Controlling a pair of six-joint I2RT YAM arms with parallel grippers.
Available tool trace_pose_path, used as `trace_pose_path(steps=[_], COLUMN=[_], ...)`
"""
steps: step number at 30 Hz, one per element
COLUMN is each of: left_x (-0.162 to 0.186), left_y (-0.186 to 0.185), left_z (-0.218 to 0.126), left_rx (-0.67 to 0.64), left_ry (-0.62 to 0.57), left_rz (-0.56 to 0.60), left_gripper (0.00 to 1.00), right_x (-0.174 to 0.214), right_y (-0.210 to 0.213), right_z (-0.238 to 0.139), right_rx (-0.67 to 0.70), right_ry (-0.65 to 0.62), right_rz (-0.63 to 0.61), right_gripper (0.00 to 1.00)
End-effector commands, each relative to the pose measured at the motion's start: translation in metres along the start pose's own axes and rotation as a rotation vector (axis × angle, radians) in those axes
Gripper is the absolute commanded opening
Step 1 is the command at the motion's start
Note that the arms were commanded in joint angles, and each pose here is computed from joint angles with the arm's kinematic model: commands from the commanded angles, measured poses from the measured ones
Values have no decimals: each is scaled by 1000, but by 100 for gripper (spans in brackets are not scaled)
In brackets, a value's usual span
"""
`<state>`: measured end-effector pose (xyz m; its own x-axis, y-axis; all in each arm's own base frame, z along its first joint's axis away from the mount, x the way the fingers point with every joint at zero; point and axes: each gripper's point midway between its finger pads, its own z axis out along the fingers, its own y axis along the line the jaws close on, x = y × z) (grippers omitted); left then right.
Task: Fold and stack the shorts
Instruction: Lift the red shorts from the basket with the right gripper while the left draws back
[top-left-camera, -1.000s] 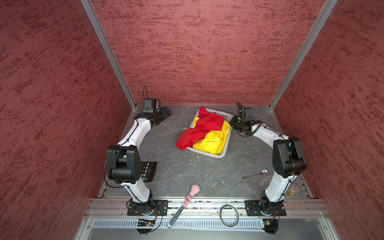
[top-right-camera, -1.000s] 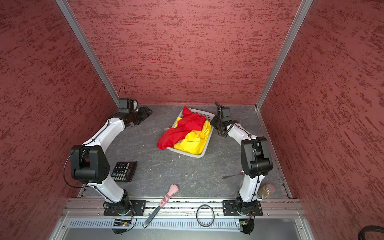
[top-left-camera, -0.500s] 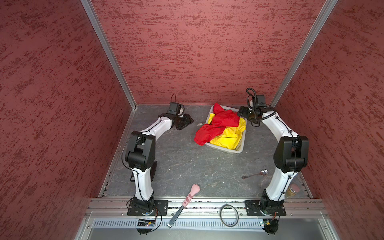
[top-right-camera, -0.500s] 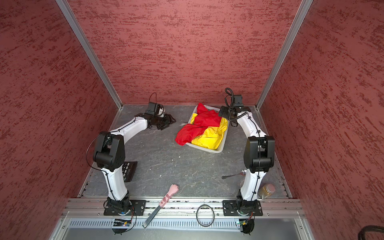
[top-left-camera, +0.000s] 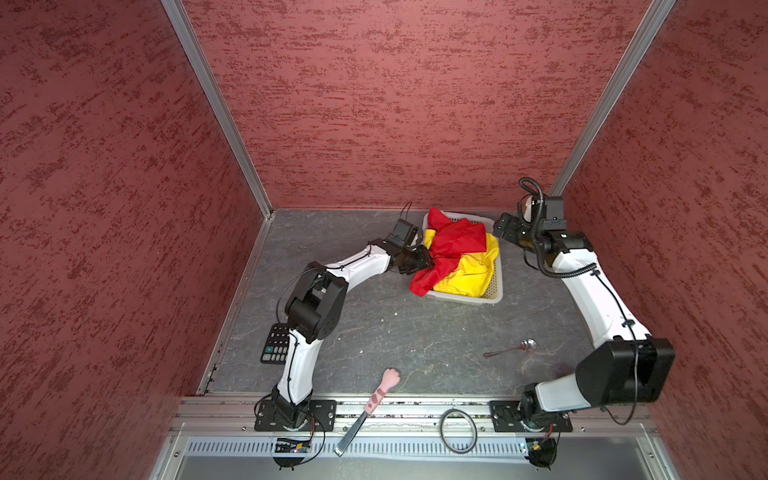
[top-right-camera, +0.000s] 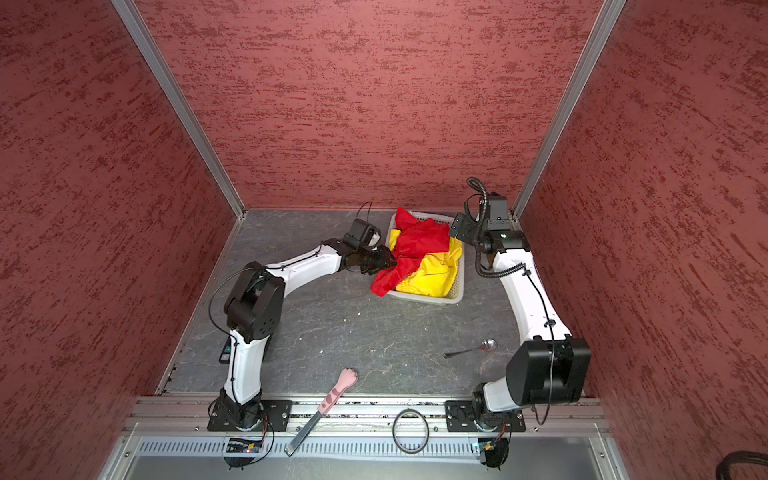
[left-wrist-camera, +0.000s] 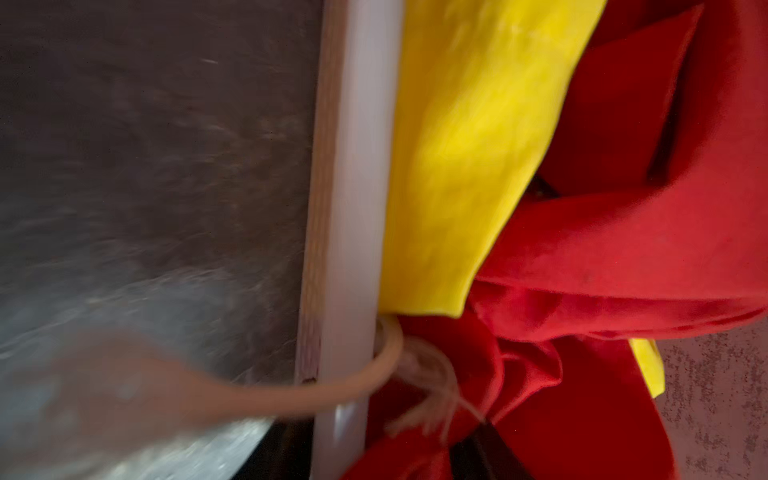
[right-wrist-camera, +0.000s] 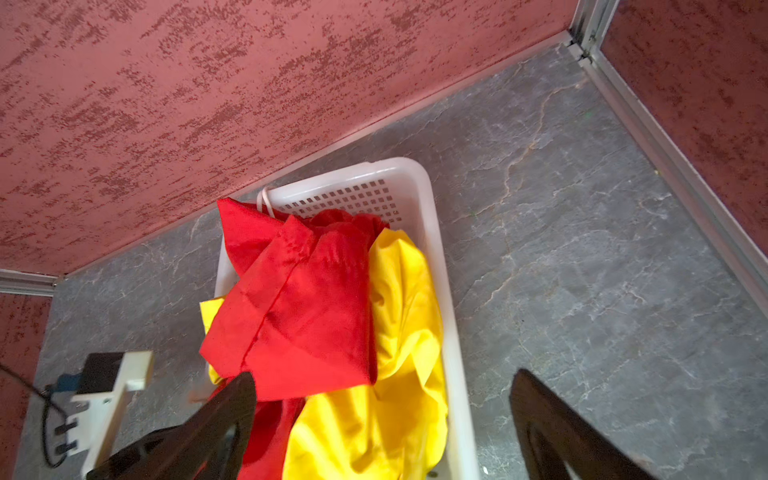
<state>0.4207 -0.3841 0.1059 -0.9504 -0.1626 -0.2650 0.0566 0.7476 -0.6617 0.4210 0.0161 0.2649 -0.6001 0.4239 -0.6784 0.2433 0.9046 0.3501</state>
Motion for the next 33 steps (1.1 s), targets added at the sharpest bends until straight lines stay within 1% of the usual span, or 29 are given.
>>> trace_pose_path(steps=[1, 5, 7, 8, 9, 12, 14, 20, 22, 23, 24, 25, 26, 27, 29, 30, 33], left_x=[10, 31, 37, 38, 36, 28, 19, -4, -5, -6, -6, -5, -5, -5, -6, -7, -13], left_y=[-59, -118, -131, -134, -132, -113, -94, -14, 9, 18, 26, 32, 37, 40, 41, 41, 38], left_z=[17, 40, 43, 41, 38, 22, 10, -29, -40, -44, -47, -49, -52, -54, -58, -61, -68], left_rx=[103, 206, 221, 223, 214, 169, 146, 76, 53, 43, 33, 23, 16, 11, 11, 12, 19], left_ry=[26, 93, 119, 123, 121, 94, 71, 8, -10, -16, -21, -21, -22, -22, -28, -34, -52], left_rz=[68, 147, 182, 202, 218, 239, 212, 40, -4, -17, -30, -39, -45, -50, -52, -53, -50], left_gripper=[50, 52, 54, 55, 57, 62, 62, 63, 63, 63, 63, 63, 63, 63, 63, 63, 63], right_x=[9, 15, 19, 18, 21, 17, 13, -2, -8, -10, -13, -16, -21, -28, -45, -59, -101], right_y=[-15, -21, -24, -23, -26, -29, -33, -60, -65, -67, -67, -67, -66, -64, -58, -53, -32], right_z=[-3, 6, 14, 15, 26, 44, 57, 95, 106, 110, 114, 116, 116, 115, 104, 95, 57], right_rx=[51, 65, 77, 78, 94, 122, 154, 317, 331, 332, 328, 319, 309, 302, 300, 293, 249], right_ry=[-2, 5, 24, 24, 42, 52, 49, 13, -9, -18, -26, -32, -42, -56, -89, -117, -216], right_rz=[19, 48, 57, 58, 58, 59, 59, 50, 51, 53, 54, 57, 59, 55, 52, 49, 47], right_gripper=[97, 97, 97, 97, 98, 98, 98, 98, 94, 89, 82, 66, 43, 24, 6, 0, 0])
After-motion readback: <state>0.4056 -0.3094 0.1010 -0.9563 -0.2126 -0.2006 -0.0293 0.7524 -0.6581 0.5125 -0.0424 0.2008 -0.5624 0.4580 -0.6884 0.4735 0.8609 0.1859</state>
